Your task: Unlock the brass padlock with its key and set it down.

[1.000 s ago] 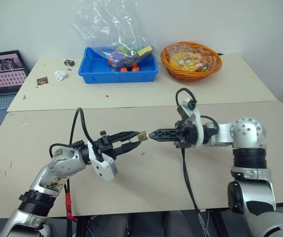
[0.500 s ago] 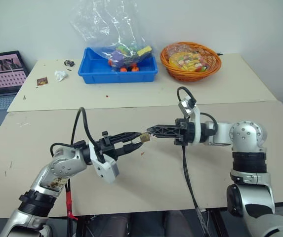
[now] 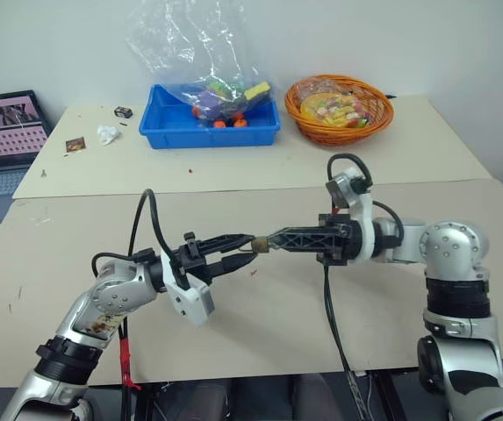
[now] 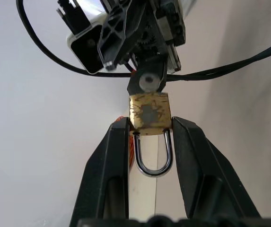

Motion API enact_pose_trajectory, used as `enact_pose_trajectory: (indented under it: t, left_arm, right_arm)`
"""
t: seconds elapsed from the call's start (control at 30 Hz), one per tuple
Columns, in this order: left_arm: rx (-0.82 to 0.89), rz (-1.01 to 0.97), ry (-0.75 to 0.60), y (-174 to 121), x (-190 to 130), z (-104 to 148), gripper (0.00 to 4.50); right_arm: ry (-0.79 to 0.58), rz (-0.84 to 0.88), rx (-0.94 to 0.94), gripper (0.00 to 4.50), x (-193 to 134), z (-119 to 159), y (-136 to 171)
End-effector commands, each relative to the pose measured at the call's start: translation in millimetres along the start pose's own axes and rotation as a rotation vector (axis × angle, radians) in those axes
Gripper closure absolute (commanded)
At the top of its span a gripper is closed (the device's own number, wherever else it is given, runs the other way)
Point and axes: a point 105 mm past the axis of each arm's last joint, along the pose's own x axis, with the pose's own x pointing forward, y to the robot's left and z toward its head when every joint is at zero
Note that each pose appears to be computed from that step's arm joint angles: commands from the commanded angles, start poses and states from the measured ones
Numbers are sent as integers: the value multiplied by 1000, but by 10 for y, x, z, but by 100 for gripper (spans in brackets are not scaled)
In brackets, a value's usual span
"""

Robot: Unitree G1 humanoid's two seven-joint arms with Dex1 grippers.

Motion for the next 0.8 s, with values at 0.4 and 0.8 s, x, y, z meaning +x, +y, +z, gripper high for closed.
enact_pose_trajectory:
  t: [0.4,0.8]
  left_arm:
    - [22,31,-24,117,3,84,367]
    - [4,33,-22,73,-20,87,367]
  right_arm:
    - [-68,-15,-99,230,147,129,-97]
    - [-90,-21,-105,230,122,204,-91]
